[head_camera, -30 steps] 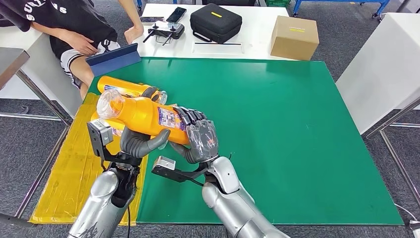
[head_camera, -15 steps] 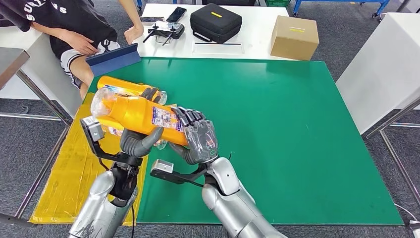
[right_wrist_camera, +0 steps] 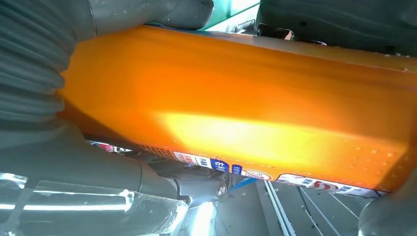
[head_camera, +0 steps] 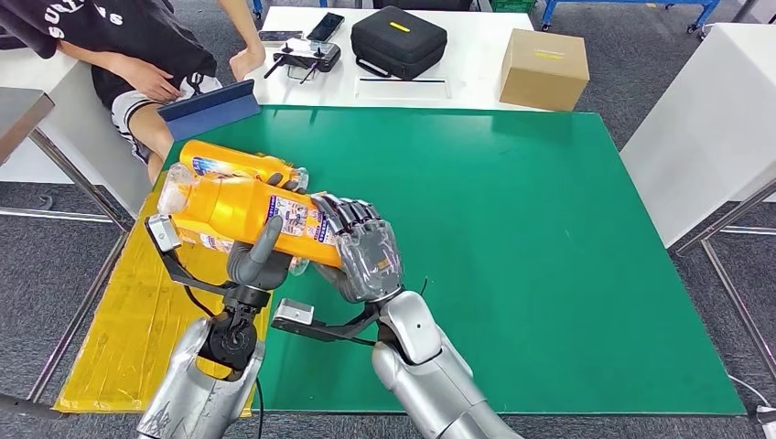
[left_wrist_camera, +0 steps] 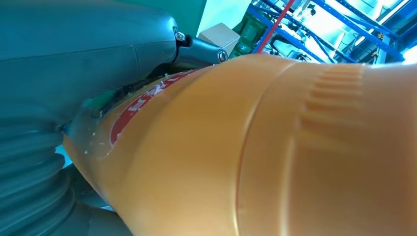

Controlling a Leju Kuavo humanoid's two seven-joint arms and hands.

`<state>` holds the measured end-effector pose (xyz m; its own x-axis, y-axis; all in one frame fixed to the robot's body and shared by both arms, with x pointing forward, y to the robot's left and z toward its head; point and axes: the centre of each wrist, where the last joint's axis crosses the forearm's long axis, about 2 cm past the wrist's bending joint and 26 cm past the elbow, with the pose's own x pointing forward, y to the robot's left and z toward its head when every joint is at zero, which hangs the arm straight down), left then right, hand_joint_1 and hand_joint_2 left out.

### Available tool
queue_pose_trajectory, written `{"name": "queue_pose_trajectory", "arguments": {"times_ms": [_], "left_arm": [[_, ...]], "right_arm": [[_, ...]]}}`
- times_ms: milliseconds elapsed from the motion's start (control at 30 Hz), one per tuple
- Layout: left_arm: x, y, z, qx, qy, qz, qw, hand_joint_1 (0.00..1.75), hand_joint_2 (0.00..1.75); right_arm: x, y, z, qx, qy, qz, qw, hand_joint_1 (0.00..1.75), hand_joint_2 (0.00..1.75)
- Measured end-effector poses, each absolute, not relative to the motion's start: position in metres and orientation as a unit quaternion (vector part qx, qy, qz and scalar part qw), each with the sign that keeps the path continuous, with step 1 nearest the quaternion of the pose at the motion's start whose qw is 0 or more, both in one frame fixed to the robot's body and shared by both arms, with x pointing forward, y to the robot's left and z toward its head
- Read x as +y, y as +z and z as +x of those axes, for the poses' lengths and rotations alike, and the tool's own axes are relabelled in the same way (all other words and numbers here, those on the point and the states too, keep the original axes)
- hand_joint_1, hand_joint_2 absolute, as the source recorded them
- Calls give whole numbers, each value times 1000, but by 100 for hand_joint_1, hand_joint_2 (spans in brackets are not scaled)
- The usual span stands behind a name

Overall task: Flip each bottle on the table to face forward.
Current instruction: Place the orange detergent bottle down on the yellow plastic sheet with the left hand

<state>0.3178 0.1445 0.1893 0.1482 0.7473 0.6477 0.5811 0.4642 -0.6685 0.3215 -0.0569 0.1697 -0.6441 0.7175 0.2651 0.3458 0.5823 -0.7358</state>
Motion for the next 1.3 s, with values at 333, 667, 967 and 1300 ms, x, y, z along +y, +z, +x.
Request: {"name": "queue_pose_trajectory", "arguments": {"times_ms": [333, 667, 967, 1300], "left_arm": [[140, 189, 319, -651, 98, -505, 559, 175, 175], [143, 188, 322, -693, 131, -437, 557, 175, 175], [183, 187, 330, -769, 161, -298, 543, 175, 175], [216, 181, 335, -837, 149, -70, 522, 175, 175]], "right_arm": [[-59, 169, 322, -841, 331, -322, 283, 175, 175], [-55, 153, 317, -846, 297, -261, 358, 0, 175], [-54, 146, 305, -849, 248, -101, 456, 0, 175], [-87, 181, 283, -893, 215, -14, 395, 0, 175]]}}
